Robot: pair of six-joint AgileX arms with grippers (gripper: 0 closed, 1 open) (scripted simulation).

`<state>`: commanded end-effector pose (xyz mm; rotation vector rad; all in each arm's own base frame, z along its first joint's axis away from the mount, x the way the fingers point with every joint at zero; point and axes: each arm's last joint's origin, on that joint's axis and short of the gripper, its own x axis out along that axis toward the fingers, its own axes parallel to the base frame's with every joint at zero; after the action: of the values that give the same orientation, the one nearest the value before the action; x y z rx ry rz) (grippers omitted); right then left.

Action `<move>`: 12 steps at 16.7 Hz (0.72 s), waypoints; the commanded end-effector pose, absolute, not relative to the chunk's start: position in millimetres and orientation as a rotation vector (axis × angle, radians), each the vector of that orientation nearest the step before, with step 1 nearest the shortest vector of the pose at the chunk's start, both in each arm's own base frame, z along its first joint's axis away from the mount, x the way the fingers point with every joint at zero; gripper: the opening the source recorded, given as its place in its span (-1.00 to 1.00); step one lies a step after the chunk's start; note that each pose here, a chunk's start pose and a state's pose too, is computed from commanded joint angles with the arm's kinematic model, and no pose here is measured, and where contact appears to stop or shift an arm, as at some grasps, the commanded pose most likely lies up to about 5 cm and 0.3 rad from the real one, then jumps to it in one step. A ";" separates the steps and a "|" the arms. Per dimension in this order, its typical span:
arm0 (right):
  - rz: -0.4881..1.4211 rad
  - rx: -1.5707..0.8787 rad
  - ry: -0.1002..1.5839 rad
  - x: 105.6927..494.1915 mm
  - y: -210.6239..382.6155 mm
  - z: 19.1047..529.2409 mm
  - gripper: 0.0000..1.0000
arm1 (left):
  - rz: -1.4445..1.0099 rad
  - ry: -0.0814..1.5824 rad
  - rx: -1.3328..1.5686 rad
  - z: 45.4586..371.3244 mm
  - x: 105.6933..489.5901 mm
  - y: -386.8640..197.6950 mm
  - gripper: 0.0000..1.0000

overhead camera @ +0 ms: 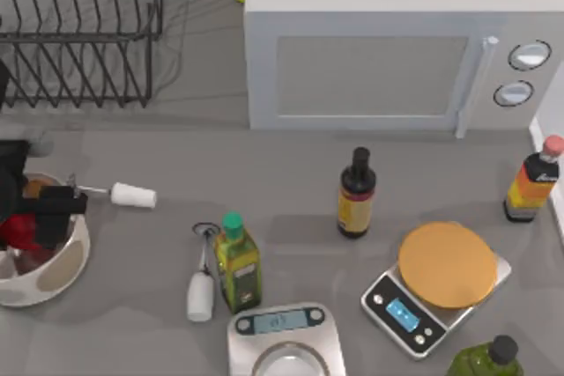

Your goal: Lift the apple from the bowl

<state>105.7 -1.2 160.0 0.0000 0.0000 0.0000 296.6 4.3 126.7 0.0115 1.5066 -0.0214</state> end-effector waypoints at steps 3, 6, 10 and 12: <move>0.000 0.000 0.000 105.7 -1.2 160.0 1.00 | -0.022 1.514 0.011 139.5 305.4 4.4 -1.00; 0.000 0.000 0.000 105.7 -1.2 160.0 1.00 | -0.022 1.522 0.011 174.7 322.1 4.6 -1.00; 0.000 0.000 0.000 105.7 -1.2 160.0 1.00 | -0.022 1.535 0.011 249.4 333.9 4.7 -1.00; 0.000 0.000 0.000 105.7 -1.2 160.0 1.00 | -0.022 1.538 0.011 289.6 329.7 4.6 -1.00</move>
<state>105.7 -1.2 160.0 0.0000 0.0000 0.0000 329.7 4.6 289.6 0.0114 1.5376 -0.0222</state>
